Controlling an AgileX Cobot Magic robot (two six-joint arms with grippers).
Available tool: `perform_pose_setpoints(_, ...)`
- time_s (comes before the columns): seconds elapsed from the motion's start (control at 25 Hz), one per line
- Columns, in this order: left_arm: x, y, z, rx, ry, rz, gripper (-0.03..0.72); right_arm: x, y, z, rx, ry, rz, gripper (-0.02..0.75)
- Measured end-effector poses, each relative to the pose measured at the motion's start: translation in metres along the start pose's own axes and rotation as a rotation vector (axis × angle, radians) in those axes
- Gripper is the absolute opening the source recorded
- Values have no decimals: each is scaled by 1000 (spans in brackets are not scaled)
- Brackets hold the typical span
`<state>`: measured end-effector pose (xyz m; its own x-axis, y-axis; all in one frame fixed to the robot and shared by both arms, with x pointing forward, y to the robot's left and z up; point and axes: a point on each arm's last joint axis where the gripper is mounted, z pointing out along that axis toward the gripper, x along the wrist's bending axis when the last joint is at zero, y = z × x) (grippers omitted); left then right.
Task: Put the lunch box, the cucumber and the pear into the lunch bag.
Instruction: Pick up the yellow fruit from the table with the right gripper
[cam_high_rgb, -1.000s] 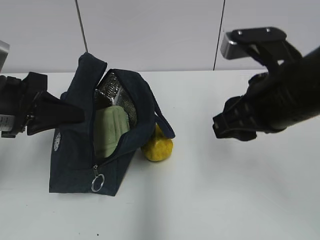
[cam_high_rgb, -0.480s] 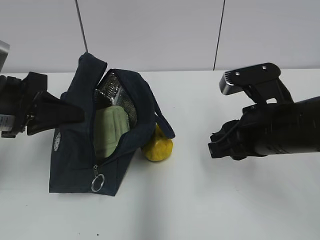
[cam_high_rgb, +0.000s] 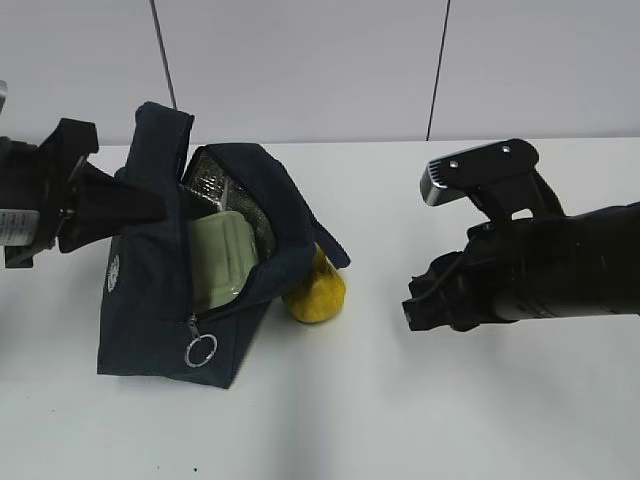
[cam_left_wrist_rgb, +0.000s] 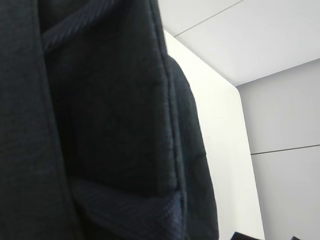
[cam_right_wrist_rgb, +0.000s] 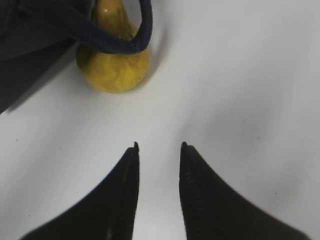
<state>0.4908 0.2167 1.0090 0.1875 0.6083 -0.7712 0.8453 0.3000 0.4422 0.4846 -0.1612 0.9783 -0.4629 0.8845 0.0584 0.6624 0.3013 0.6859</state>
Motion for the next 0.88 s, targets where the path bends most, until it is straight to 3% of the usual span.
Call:
perform_pose_setpoints(0.28,8,4,10,-33,-19,-57,-19,35,4,0,-84,68,-203,269)
perform_pose_setpoints(0.48,10,10,13,-86,-31,-71,-19,37,8,5,-145,63,-233,337)
perform_pose_setpoints(0.88,20,9,20,-76,-20,-101,-19,37,-2,43,-162,49,-294,347)
